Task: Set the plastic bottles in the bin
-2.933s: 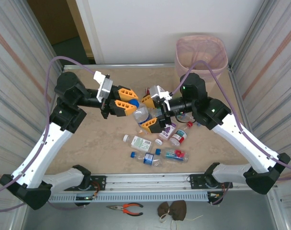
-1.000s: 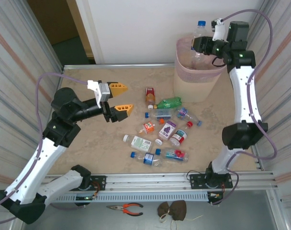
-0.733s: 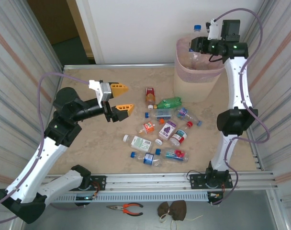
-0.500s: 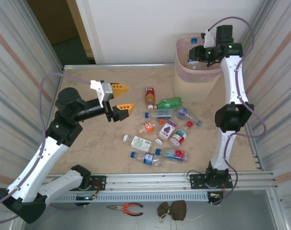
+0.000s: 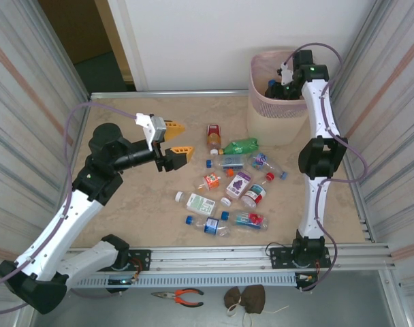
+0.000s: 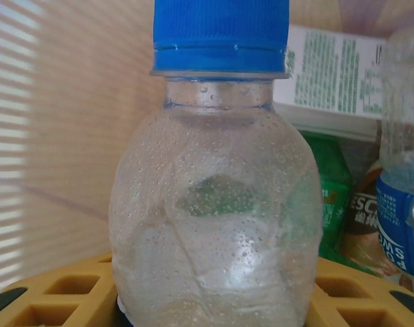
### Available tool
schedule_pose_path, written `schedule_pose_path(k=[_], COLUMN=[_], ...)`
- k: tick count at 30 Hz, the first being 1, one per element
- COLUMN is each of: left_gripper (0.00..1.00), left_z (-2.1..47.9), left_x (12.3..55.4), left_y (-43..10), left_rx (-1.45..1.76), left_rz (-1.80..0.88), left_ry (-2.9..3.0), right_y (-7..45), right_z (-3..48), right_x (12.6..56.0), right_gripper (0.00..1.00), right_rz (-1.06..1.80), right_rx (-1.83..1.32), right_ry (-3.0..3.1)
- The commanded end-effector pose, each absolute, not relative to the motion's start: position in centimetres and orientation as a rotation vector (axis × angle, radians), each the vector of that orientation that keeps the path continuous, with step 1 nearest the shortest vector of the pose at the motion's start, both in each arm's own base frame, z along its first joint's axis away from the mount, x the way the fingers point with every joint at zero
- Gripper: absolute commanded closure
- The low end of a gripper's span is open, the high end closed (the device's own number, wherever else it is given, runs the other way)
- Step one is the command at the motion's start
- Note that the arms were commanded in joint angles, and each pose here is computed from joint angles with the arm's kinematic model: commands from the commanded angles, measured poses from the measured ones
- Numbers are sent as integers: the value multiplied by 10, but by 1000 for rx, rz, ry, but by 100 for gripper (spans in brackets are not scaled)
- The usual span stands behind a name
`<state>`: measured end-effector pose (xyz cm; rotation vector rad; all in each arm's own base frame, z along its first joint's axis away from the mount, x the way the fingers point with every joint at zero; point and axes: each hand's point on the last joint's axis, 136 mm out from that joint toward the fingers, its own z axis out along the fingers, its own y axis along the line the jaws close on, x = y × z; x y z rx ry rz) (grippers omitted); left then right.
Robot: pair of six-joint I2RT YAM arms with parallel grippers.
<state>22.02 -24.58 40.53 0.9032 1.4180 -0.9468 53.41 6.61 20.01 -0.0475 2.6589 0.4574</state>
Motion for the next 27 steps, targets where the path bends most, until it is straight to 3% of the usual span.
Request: schedule_pose_path(k=[1, 8, 14, 27], left_gripper=[25, 25, 25, 26], left_z=[409, 407, 408, 391], left_x=[226, 229, 230, 244], left_y=[-242, -238, -236, -234], left_rx=[868, 840, 827, 728], left_rz=[-931, -926, -925, -943], left_ry=[1407, 1427, 1429, 1559], right_y=[57, 54, 55, 47], right_z=[182, 166, 195, 297], right_x=[528, 528, 530, 511], right_gripper=[50, 39, 27, 27], right_rz=[399, 370, 361, 296], right_rx=[-24, -8, -19, -14], right_ry=[2737, 2775, 2706, 2485])
